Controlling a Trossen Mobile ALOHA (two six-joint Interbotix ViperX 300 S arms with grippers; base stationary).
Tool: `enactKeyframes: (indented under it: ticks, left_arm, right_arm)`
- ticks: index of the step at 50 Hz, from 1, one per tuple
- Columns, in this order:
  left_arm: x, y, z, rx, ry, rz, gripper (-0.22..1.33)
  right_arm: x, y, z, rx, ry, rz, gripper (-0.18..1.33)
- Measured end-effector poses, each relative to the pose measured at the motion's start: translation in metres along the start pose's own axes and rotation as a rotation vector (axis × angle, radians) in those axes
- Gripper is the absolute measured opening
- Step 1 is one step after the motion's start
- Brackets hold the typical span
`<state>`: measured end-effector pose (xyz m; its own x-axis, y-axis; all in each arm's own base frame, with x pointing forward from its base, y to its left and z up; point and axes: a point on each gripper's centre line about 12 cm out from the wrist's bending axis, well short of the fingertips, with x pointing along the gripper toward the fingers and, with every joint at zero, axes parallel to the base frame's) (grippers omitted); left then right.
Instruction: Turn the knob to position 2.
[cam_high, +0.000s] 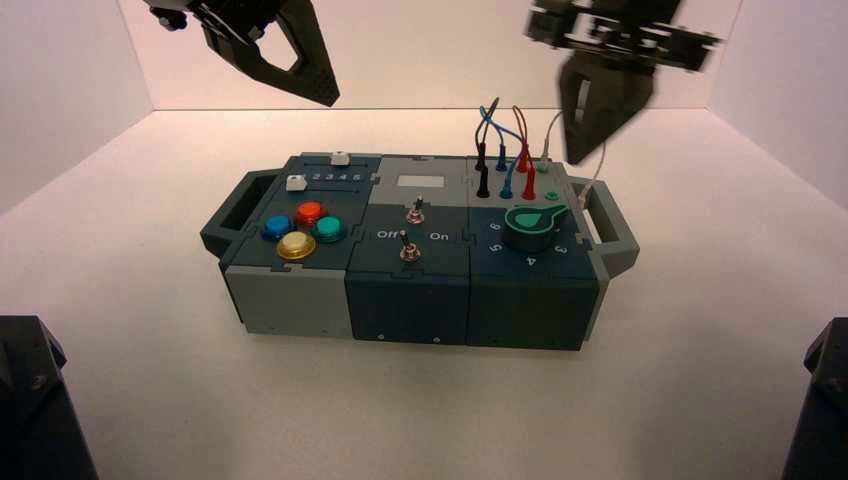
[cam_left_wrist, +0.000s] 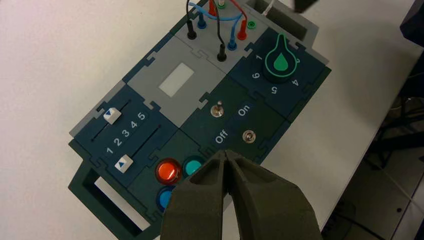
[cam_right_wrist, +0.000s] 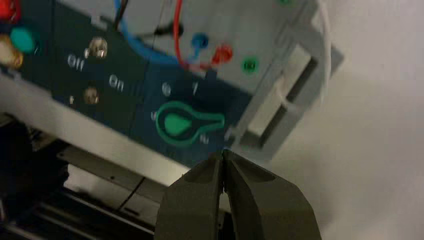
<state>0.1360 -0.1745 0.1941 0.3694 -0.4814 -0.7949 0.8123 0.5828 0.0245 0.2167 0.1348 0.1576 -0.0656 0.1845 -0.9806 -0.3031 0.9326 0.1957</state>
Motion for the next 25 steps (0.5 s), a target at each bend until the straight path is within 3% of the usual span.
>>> enactKeyframes:
  ticks: [10,25]
  left_arm:
    - [0.0,0.0,-0.001,0.001,0.002,0.002,-0.16]
    - [-0.001,0.003,-0.001,0.011,-0.004,0.015,-0.15]
  right_arm:
    - [-0.011,0.001,-0.017,-0.008,-0.018,0.01,-0.14]
    - [-0.003,-0.003,-0.023,-0.033,-0.035,-0.001,-0.14]
